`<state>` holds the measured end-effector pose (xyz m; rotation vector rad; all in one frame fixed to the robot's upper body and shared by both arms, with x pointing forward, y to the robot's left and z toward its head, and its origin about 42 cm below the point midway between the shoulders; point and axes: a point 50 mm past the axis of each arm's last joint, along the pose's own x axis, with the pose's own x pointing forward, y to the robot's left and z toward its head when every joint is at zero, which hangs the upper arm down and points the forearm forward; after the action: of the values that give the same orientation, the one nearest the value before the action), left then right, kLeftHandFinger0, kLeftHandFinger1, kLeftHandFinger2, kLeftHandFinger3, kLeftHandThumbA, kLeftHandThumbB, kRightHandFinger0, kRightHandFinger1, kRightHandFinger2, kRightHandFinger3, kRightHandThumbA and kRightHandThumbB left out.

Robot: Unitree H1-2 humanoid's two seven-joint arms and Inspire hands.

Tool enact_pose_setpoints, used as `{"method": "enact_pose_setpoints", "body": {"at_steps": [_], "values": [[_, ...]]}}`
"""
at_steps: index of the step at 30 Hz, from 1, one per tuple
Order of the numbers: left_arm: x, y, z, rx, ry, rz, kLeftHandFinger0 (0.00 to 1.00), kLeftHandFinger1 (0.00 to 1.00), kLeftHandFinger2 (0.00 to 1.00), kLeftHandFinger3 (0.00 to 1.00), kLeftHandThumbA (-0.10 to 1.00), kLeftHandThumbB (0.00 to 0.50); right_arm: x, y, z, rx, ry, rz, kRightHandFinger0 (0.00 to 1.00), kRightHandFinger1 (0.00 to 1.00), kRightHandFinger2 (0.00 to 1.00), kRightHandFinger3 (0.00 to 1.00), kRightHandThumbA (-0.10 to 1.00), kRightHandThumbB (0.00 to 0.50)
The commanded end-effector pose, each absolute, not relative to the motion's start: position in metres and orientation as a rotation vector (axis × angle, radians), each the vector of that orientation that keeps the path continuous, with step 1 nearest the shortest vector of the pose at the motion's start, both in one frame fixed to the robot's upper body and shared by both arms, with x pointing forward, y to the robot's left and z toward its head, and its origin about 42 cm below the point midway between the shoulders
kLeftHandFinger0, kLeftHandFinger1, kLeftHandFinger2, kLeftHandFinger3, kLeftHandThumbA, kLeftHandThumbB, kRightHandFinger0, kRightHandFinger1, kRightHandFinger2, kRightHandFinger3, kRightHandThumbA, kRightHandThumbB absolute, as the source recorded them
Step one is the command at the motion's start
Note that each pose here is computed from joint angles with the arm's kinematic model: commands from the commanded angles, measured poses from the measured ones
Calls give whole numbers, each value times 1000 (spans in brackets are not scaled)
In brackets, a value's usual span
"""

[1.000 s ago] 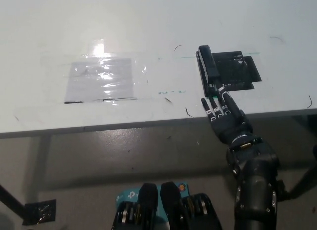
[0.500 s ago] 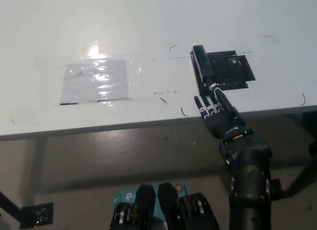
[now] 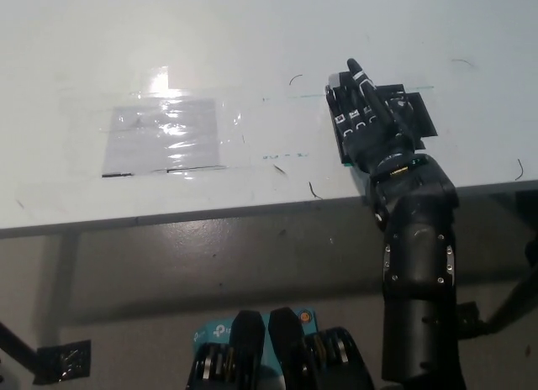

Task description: A stapler is kept infront of the robot on the black mark on the desk and the robot uses its right hand to lift the top of the stapler to open it

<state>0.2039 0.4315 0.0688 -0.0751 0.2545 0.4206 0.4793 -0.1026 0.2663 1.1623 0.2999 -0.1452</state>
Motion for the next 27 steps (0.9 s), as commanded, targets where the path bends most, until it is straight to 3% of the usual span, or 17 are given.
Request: {"method": "enact_pose_setpoints", "body": {"at_steps": [1, 2, 9, 12, 17, 20, 22, 27], "values": [[200, 436, 77, -58, 221, 412, 559, 637, 764, 903, 366, 151, 480, -69, 337, 1167, 165, 29, 549, 720, 771, 1000, 993, 0], [200, 436, 78, -65, 220, 414, 566, 640, 755, 888, 361, 174, 480, -70, 338, 1160, 163, 25, 551, 712, 763, 987, 992, 0], [196, 434, 75, -75, 228, 414, 579, 651, 775, 912, 358, 153, 489, -71, 333, 1140, 181, 4, 575, 735, 803, 1000, 993, 0], [194, 435, 73, -74, 229, 417, 530, 625, 748, 884, 353, 160, 508, -72, 340, 1129, 182, -13, 617, 737, 799, 1000, 994, 0], [194, 432, 71, -84, 237, 423, 535, 609, 747, 883, 355, 180, 538, -71, 372, 1103, 151, -25, 550, 687, 780, 992, 969, 0], [190, 431, 68, -84, 238, 424, 528, 604, 741, 881, 361, 186, 555, -69, 391, 1093, 134, -27, 569, 697, 811, 999, 965, 0], [189, 432, 68, -86, 240, 425, 513, 595, 736, 876, 350, 155, 562, -69, 400, 1088, 127, -47, 535, 674, 778, 967, 927, 0], [190, 430, 67, -80, 245, 420, 513, 613, 733, 889, 335, 146, 577, -68, 427, 1076, 90, -66, 463, 618, 683, 917, 859, 0]]}}
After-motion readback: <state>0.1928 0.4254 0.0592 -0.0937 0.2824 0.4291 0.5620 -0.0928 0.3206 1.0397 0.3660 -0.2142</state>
